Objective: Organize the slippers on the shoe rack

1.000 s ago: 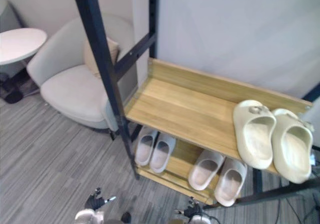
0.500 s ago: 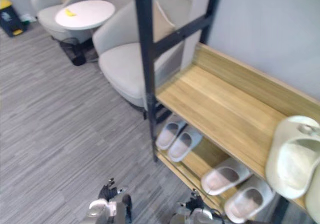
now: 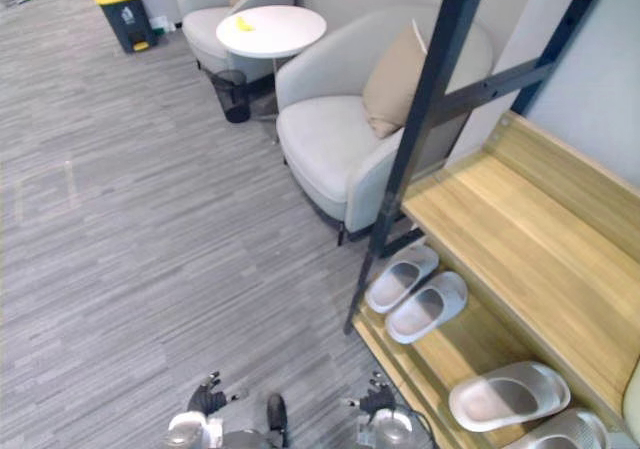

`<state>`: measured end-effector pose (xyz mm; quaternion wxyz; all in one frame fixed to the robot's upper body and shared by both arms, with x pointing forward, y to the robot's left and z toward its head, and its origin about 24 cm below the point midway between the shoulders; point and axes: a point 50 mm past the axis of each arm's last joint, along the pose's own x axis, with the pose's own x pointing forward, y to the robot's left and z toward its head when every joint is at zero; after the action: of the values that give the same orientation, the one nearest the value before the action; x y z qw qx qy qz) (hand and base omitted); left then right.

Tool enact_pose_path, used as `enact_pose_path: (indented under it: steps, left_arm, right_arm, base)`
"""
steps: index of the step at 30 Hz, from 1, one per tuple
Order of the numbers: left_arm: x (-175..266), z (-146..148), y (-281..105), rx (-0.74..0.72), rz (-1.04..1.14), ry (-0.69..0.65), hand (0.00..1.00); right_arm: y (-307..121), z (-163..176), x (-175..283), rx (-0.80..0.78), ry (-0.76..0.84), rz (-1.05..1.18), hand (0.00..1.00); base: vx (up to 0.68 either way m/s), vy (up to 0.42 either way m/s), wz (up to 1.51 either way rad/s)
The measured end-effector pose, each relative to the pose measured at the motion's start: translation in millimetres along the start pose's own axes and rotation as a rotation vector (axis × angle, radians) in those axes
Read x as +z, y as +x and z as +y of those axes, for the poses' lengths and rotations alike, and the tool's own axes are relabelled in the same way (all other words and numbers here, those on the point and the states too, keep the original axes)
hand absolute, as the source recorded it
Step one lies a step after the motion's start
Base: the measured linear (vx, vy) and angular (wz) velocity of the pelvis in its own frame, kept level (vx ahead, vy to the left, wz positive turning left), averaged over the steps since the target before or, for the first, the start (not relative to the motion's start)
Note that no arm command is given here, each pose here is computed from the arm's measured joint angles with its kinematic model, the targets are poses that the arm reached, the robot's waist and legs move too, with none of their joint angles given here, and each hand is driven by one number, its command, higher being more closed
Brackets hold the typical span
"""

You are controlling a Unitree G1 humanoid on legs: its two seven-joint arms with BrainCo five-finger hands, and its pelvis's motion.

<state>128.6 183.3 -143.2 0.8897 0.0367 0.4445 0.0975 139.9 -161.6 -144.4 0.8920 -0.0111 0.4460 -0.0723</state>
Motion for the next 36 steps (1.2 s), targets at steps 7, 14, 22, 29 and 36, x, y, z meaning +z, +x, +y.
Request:
enact_pose_path:
  steps: [7, 14, 22, 29, 36]
  left_arm:
    - [-2.7, -1.9, 0.2, -0.001, 0.017, -0.015, 0.0]
    - [-4.0, 0.8, 1.5, 0.016, 0.032, -0.051, 0.0]
    - [-0.4, -3.2, 1.5, 0.035, 0.023, -0.174, 0.0]
    - [19.6, -29.3, 3.7, -0.04, -0.031, -0.175, 0.0]
    - [10.9, 0.4, 4.9, 0.026, -0.016, -0.132, 0.0]
  right_arm:
    - [1.4, -3.3, 4.4, 0.005, -0.023, -0.012, 0.0]
    - [2.0, 5.1, 9.3, 0.036, -0.046, -0.034, 0.0]
    - [2.6, 10.0, 12.1, 0.055, -0.052, -0.04, 0.0]
    - [3.9, -10.1, 13.8, 0.004, -0.08, -0.047, 0.0]
    - [6.5, 1.7, 23.2, 0.03, -0.068, -0.062, 0.0]
  base:
    - [0.29, 0.072, 0.56]
    - [0.34, -0.083, 0.96]
    - [0.43, -0.114, 0.31]
    - [0.24, 0.095, 0.59]
    - [0.29, 0.191, 0.82]
